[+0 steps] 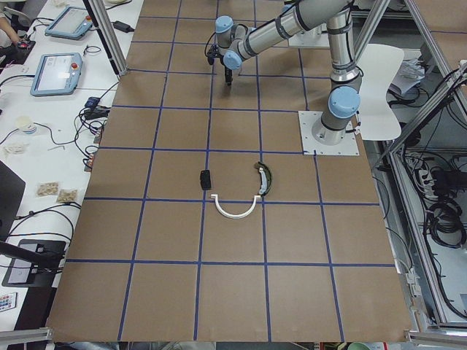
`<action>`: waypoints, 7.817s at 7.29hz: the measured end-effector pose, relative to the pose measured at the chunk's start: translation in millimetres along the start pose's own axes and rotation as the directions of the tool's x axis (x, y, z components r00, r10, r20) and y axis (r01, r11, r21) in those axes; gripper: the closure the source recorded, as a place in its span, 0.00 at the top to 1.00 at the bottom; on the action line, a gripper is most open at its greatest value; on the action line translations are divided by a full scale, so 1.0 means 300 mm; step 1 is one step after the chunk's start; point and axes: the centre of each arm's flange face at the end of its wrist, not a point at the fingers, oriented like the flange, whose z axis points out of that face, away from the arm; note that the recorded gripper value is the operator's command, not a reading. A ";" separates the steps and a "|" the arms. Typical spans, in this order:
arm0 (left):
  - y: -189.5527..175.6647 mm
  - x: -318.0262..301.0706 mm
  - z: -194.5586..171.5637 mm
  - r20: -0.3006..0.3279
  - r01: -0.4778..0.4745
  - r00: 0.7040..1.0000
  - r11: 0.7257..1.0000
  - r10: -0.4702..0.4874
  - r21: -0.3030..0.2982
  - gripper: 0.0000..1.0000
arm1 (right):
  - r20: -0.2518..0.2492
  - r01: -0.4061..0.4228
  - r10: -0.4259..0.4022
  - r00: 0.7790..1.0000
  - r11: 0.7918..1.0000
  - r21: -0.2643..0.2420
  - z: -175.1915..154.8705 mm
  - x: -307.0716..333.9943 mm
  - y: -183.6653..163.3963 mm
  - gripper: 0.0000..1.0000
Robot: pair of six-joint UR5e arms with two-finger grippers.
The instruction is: Place bearing gear from tray to pile
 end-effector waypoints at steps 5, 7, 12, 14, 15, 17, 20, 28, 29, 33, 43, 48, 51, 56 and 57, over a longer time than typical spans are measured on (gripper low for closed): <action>0.005 0.000 -0.009 0.001 -0.020 1.000 1.000 0.020 0.001 0.03 | 0.117 -0.170 0.185 0.976 0.977 -0.126 -0.017 -0.758 -0.044 0.00; 0.000 -0.005 -0.028 0.001 -0.028 1.000 1.000 0.028 0.008 0.00 | 0.105 -0.233 0.248 0.963 0.963 -0.134 -0.010 -1.028 0.007 0.00; -0.072 -0.411 -0.315 0.034 -0.291 0.956 0.956 0.292 -0.031 0.00 | 0.110 -0.343 0.345 0.932 0.939 -0.042 0.023 -1.754 0.150 0.00; -0.094 -0.756 -0.397 0.055 -0.465 0.881 0.882 0.469 -0.072 0.00 | 0.140 -0.333 0.336 0.932 0.942 -0.045 0.028 -2.051 0.279 0.00; -0.103 -0.965 -0.415 0.046 -0.532 0.843 0.843 0.536 -0.081 0.00 | 0.149 -0.317 0.320 0.936 0.947 -0.044 0.051 -2.184 0.351 0.00; -0.072 -1.423 -0.377 -0.007 -0.567 0.823 0.821 0.568 -0.073 0.00 | 0.158 -0.268 0.270 0.950 0.963 -0.036 0.160 -2.427 0.491 0.11; -0.064 -1.667 -0.292 0.020 -0.512 0.858 0.859 0.513 -0.025 0.19 | 0.161 -0.246 0.249 0.955 0.969 -0.036 0.262 -2.584 0.608 1.00; -0.088 -1.393 -0.485 0.114 -0.365 0.927 0.930 0.358 0.048 0.98 | 0.118 -0.016 0.007 0.993 0.997 0.079 -0.351 -1.777 0.309 1.00; -0.093 -1.222 -0.533 0.122 -0.317 0.944 0.945 0.307 0.076 0.98 | 0.085 0.004 -0.011 0.996 0.997 0.081 -0.444 -1.650 0.340 1.00; -0.071 -0.460 -0.512 -0.006 -0.004 1.000 0.992 0.005 0.125 1.00 | 0.056 0.005 -0.008 0.998 0.998 0.063 -0.612 -1.538 0.469 1.00; -0.020 -0.001 -0.020 -0.014 -0.027 1.000 1.000 0.027 -0.011 0.72 | 0.007 0.056 -0.057 0.998 0.995 0.082 -0.726 -1.701 0.514 1.00; -0.010 -0.012 -0.003 -0.007 -0.040 0.999 0.999 0.040 -0.024 0.00 | 0.020 0.047 -0.049 0.999 0.995 0.088 -0.737 -1.702 0.521 1.00; -0.021 -0.030 -0.035 0.003 -0.040 0.999 0.999 0.040 -0.013 0.00 | 0.020 0.046 -0.048 0.999 0.995 0.088 -0.740 -1.703 0.526 1.00; -0.181 -0.723 -0.476 0.011 -0.389 0.921 0.921 0.389 -0.008 0.00 | 0.018 0.040 -0.042 0.999 0.995 0.088 -0.741 -1.701 0.527 1.00; -0.180 -0.979 -0.522 0.003 -0.453 0.892 0.892 0.453 0.002 0.00 | 0.018 0.040 -0.042 0.999 0.995 0.089 -0.742 -1.700 0.527 1.00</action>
